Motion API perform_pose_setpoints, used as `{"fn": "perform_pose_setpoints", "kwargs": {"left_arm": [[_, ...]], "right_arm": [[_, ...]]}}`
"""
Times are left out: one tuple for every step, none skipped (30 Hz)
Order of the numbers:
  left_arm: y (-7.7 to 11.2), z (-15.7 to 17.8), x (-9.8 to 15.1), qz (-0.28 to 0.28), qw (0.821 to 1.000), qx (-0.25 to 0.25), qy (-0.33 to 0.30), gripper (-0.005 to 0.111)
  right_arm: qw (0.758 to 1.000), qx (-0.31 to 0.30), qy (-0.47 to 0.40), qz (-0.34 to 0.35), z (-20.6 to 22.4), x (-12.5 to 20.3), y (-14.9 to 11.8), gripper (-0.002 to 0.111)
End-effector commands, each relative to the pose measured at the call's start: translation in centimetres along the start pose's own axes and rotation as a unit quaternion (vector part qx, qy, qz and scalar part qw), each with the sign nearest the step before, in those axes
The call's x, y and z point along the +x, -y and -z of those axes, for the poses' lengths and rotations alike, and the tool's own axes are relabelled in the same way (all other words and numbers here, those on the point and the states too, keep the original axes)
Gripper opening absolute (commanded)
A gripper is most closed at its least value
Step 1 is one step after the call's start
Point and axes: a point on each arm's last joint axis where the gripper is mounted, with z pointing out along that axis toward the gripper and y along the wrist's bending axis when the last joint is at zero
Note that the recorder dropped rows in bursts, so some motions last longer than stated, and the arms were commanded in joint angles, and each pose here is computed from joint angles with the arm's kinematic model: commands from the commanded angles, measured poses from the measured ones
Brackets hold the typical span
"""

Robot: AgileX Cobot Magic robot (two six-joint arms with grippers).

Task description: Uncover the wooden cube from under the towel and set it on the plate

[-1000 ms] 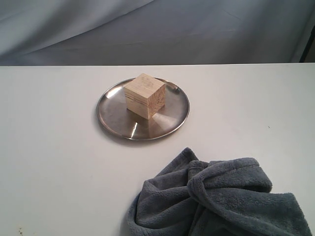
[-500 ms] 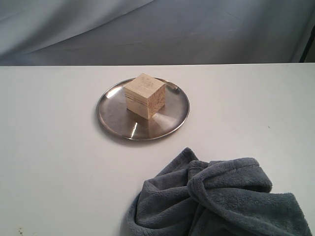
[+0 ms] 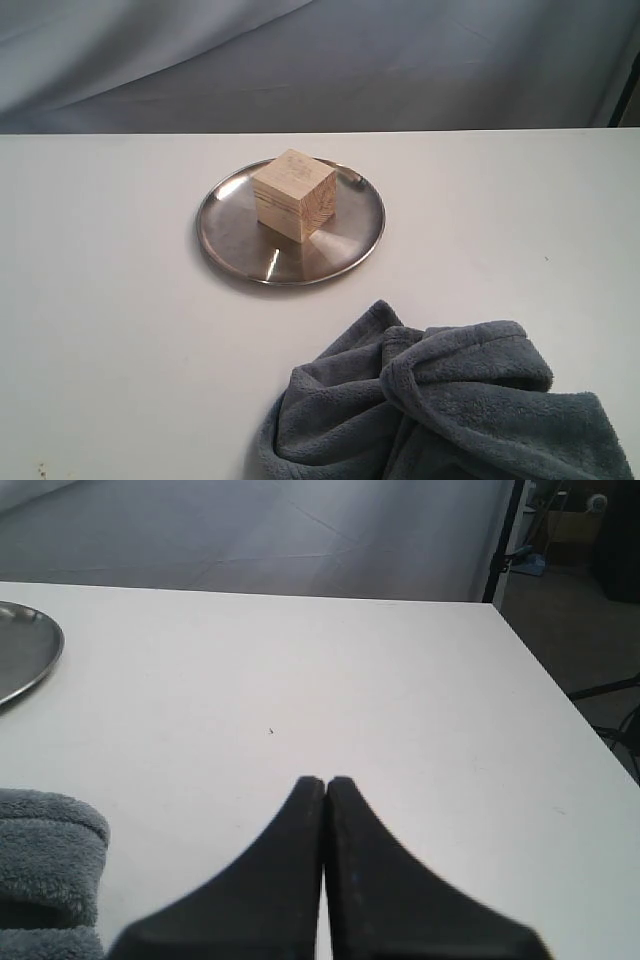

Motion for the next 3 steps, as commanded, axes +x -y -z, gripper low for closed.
{"fn": "perform_pose_setpoints", "kwargs": {"left_arm": [[0.03,-0.02,0.06,0.0,1.0,0.003,0.003,0.0],[0.03,-0.02,0.06,0.0,1.0,0.003,0.003,0.0],[0.03,-0.02,0.06,0.0,1.0,0.003,0.003,0.0]], "right_arm": [[1.0,0.002,0.002,0.008,0.02,0.06,0.03,0.0],[1.0,0.002,0.002,0.008,0.02,0.06,0.03,0.0],[1.0,0.002,0.002,0.008,0.02,0.06,0.03,0.0]]}}
